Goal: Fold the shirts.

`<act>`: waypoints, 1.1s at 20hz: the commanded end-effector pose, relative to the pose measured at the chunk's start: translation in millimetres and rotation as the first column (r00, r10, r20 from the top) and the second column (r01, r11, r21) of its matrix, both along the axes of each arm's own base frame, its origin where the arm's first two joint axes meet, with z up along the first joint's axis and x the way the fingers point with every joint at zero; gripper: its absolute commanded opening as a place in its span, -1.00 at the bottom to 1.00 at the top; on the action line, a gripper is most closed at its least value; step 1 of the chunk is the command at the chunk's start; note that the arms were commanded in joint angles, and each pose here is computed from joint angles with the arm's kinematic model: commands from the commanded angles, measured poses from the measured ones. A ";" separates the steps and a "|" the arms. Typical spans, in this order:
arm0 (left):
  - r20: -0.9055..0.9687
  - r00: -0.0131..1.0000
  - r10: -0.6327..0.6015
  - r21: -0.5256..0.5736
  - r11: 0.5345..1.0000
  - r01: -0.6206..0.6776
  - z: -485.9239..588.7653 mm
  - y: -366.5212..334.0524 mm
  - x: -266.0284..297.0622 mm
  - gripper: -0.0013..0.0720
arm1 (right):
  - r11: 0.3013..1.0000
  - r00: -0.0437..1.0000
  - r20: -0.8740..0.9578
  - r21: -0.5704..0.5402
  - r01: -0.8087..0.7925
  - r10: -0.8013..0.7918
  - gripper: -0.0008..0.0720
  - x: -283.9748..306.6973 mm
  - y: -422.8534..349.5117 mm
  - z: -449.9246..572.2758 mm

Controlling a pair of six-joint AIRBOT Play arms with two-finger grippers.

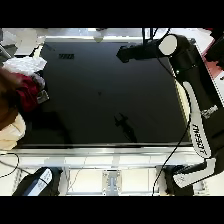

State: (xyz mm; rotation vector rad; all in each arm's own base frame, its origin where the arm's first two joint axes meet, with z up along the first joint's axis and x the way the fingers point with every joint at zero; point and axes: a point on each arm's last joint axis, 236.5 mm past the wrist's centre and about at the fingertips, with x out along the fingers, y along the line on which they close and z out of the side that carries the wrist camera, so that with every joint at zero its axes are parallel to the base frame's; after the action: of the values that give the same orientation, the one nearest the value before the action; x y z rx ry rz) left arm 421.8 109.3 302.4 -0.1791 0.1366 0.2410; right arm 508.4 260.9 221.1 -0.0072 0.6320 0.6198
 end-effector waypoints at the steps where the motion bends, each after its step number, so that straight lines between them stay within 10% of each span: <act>1: 0.191 0.886 -0.422 -0.093 0.891 0.444 64.0 -174.9 -31.4 -0.93 | 0.998 0.994 0.101 -0.046 0.034 -0.030 0.42 5.4 -15.6 31.6; 7: -0.145 0.580 -0.802 -0.243 0.597 0.764 -80.7 -392.9 -38.1 -0.92 | 0.939 0.968 0.204 -0.280 0.202 -0.147 0.42 3.4 -94.7 53.1; 8: -0.198 0.567 -0.799 -0.283 0.601 0.748 -112.9 -404.9 -28.5 -0.90 | 0.932 0.969 0.181 -0.290 0.216 -0.168 0.42 1.4 -107.0 50.1; 9: -0.229 0.573 -0.787 -0.334 0.617 0.713 -137.6 -409.7 -17.8 -0.50 | 0.925 0.971 0.148 -0.304 0.227 -0.190 0.43 -0.9 -120.1 44.1; 10: -0.234 0.597 -0.767 -0.378 0.638 0.671 -153.1 -408.8 -4.8 0.33 | 0.918 0.973 0.103 -0.322 0.230 -0.208 0.43 -4.5 -131.6 34.4; 11: -0.210 0.627 -0.750 -0.408 0.650 0.641 -154.5 -404.9 6.3 0.59 | 0.915 0.974 0.054 -0.334 0.225 -0.220 0.51 -8.3 -140.3 22.4; 17: -0.214 0.787 -0.579 -0.403 0.786 0.469 -149.1 -297.0 58.2 0.78 | 0.902 0.918 -0.322 -0.425 0.078 -0.232 0.75 -41.4 -153.4 -96.9; 22: -0.573 0.587 -0.572 -0.504 0.811 0.297 -263.4 -264.1 25.3 0.76 | 0.867 0.781 -0.566 -0.494 -0.064 -0.265 0.75 -70.4 -162.2 -199.1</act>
State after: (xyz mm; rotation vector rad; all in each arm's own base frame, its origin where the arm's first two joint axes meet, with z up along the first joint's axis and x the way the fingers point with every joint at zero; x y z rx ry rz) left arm 471.4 -171.4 94.6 -0.4054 0.7656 -0.2929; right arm 463.1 106.5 73.4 -0.2427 1.2311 0.3222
